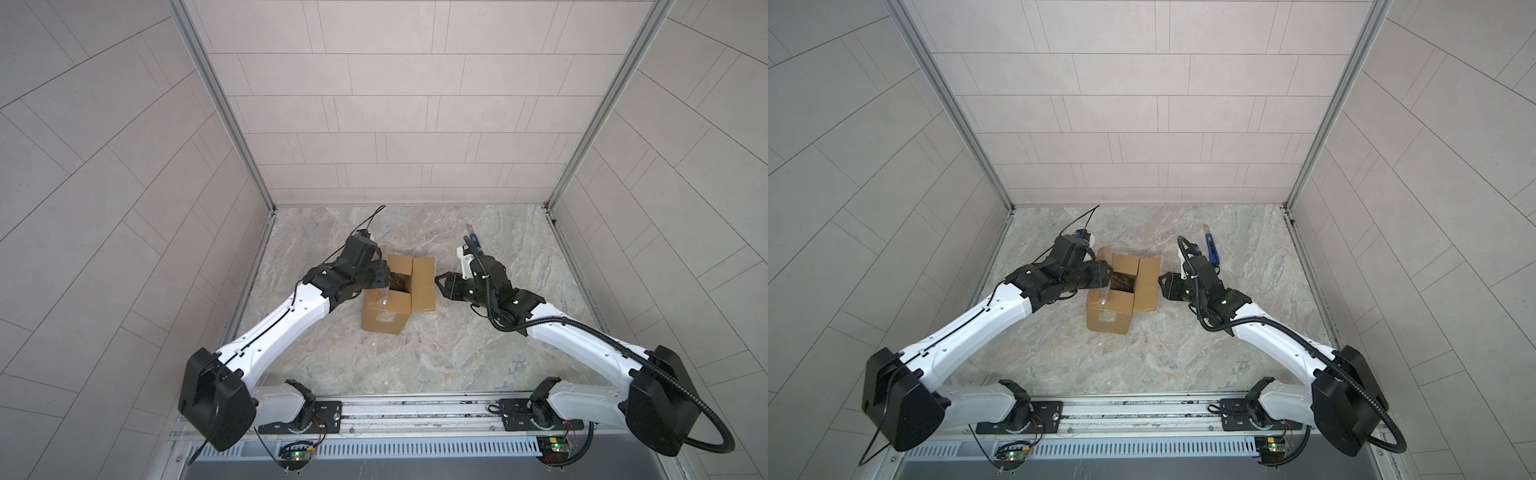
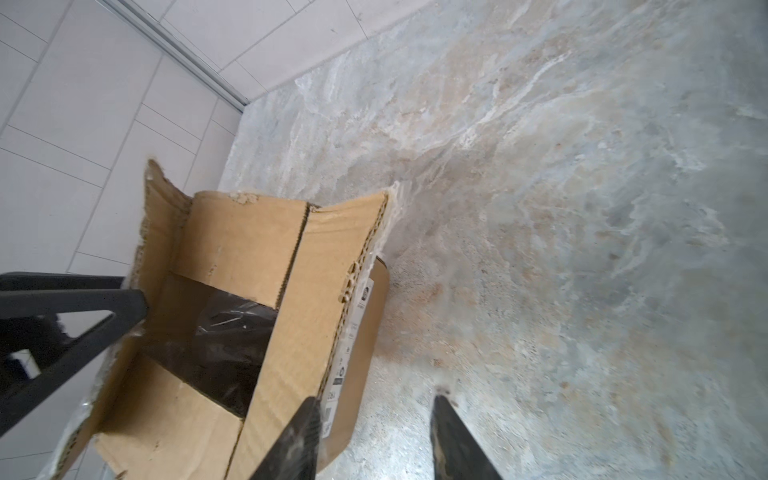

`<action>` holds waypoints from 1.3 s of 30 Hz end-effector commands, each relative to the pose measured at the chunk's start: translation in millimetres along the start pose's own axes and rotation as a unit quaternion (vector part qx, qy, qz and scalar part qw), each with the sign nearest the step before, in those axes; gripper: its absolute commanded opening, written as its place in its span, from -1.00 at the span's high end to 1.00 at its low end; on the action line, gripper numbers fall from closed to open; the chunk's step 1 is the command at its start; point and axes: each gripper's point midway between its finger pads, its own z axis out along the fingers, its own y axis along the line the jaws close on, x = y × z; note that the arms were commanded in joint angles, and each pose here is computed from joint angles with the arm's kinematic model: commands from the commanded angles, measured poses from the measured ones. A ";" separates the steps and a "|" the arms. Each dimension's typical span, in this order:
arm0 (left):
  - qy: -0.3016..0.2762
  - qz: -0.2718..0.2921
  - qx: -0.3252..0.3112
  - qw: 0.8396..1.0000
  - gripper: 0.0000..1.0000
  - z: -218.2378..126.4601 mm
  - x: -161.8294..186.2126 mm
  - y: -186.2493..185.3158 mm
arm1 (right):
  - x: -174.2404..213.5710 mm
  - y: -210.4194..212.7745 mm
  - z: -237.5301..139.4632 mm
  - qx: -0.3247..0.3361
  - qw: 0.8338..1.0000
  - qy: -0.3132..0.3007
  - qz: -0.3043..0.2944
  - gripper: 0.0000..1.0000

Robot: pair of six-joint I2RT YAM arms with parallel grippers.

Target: Unpack the express box

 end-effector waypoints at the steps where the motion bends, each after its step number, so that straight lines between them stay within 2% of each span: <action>1: -0.049 -0.010 0.117 0.992 0.35 -12.9 -26.4 -44.3 | -13.4 32.2 -8.4 -0.072 0.997 -0.018 0.023 0.07; 5: -0.048 -0.013 0.130 0.990 0.31 -10.4 -24.7 -48.2 | -21.1 41.7 -13.2 -0.084 0.996 -0.024 0.032 0.06; 9: -0.044 -0.017 0.126 0.991 0.30 -7.2 -22.7 -45.9 | -25.1 42.2 -19.0 -0.051 0.998 -0.016 0.020 0.06; 11: -0.046 -0.019 0.120 0.992 0.22 -7.8 -22.7 -43.2 | -28.1 40.3 -24.0 -0.023 1.000 -0.015 0.009 0.06; 12: -0.046 -0.019 0.109 0.993 0.12 -9.1 -23.0 -39.8 | -29.9 40.6 -27.0 -0.011 1.000 -0.017 -0.001 0.06; 16: -0.040 -0.006 0.035 0.999 -0.54 -18.3 -25.8 -19.7 | -37.4 41.9 -37.5 0.030 0.999 -0.025 -0.036 0.06; 19: -0.028 0.030 -0.041 0.998 -0.76 -26.0 -24.0 -7.3 | -38.7 48.2 -40.1 0.033 0.998 -0.029 -0.048 0.05; 23: -0.018 0.091 -0.123 0.988 -0.81 -29.4 -21.7 -3.2 | -37.3 52.3 -39.1 0.030 0.998 -0.027 -0.054 0.05; 27: -0.001 0.141 -0.199 0.970 -0.79 -24.9 -19.2 3.2 | -38.6 51.7 -42.8 0.033 0.997 -0.031 -0.058 0.05; 36: 0.018 0.203 -0.286 0.936 -0.76 -12.5 -16.1 5.8 | -39.4 48.1 -55.1 0.036 0.996 -0.042 -0.063 0.04; 39: 0.032 0.214 -0.301 0.929 -0.66 -5.1 -12.5 6.9 | -39.7 48.9 -56.6 0.033 0.996 -0.044 -0.063 0.04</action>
